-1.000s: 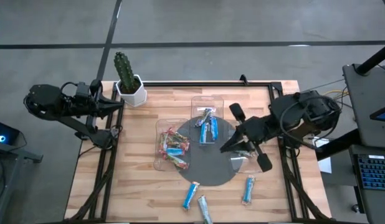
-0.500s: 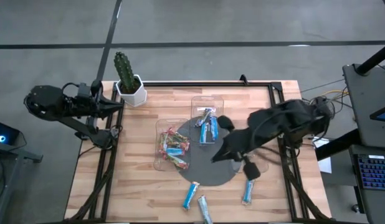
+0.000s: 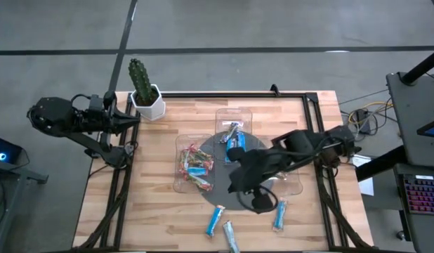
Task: Pick and place Granola Bars by type
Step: Put the yellow granola bar into the right transparent bin
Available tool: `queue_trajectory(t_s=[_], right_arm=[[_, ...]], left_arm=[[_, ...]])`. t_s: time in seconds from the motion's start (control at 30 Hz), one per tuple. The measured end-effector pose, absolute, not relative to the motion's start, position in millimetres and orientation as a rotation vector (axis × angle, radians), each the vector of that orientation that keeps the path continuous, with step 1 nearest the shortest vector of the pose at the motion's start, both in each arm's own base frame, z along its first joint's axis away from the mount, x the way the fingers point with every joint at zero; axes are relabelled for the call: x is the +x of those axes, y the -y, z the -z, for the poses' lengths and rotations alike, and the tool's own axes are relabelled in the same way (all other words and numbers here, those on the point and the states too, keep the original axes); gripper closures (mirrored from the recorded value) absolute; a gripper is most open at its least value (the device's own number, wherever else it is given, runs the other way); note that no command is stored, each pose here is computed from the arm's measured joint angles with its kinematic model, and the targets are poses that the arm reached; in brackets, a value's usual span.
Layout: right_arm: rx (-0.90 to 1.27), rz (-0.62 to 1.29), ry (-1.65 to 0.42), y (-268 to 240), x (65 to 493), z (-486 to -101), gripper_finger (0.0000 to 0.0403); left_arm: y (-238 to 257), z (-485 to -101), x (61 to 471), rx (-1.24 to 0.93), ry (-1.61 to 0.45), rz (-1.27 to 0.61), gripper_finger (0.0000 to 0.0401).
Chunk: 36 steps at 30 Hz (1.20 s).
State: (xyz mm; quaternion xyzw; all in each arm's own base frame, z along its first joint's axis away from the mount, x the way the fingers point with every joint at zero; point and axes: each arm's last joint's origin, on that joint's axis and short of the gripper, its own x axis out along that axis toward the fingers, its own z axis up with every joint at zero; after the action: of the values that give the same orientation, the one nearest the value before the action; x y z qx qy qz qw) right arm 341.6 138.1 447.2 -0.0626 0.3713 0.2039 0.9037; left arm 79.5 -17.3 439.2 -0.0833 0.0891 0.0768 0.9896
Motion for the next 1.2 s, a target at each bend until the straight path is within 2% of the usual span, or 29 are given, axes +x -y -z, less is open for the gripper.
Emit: queue_trajectory(t_s=[0.4, 0.53, 0.9, 1.2], right_arm=[[-0.179, -0.444, -0.948, -152.6, 376.4, -395.4, 0.0383], [-0.211, -0.462, -1.002, -157.1, 385.8, -378.1, 0.0348], [-0.323, -0.516, -1.060, -165.4, 403.4, -346.6, 0.0216], [-0.459, -0.595, -1.123, -174.4, 422.8, -305.7, 0.0172]], left_arm=[[17.3, -438.6, 79.4, -0.169, -0.184, -0.155, 0.0401], [17.2, -437.9, 79.2, -0.166, -0.190, -0.156, 0.0401], [16.5, -431.2, 77.5, -0.197, -0.252, -0.173, 0.0401], [16.5, -431.2, 77.5, -0.197, -0.252, -0.173, 0.0401]])
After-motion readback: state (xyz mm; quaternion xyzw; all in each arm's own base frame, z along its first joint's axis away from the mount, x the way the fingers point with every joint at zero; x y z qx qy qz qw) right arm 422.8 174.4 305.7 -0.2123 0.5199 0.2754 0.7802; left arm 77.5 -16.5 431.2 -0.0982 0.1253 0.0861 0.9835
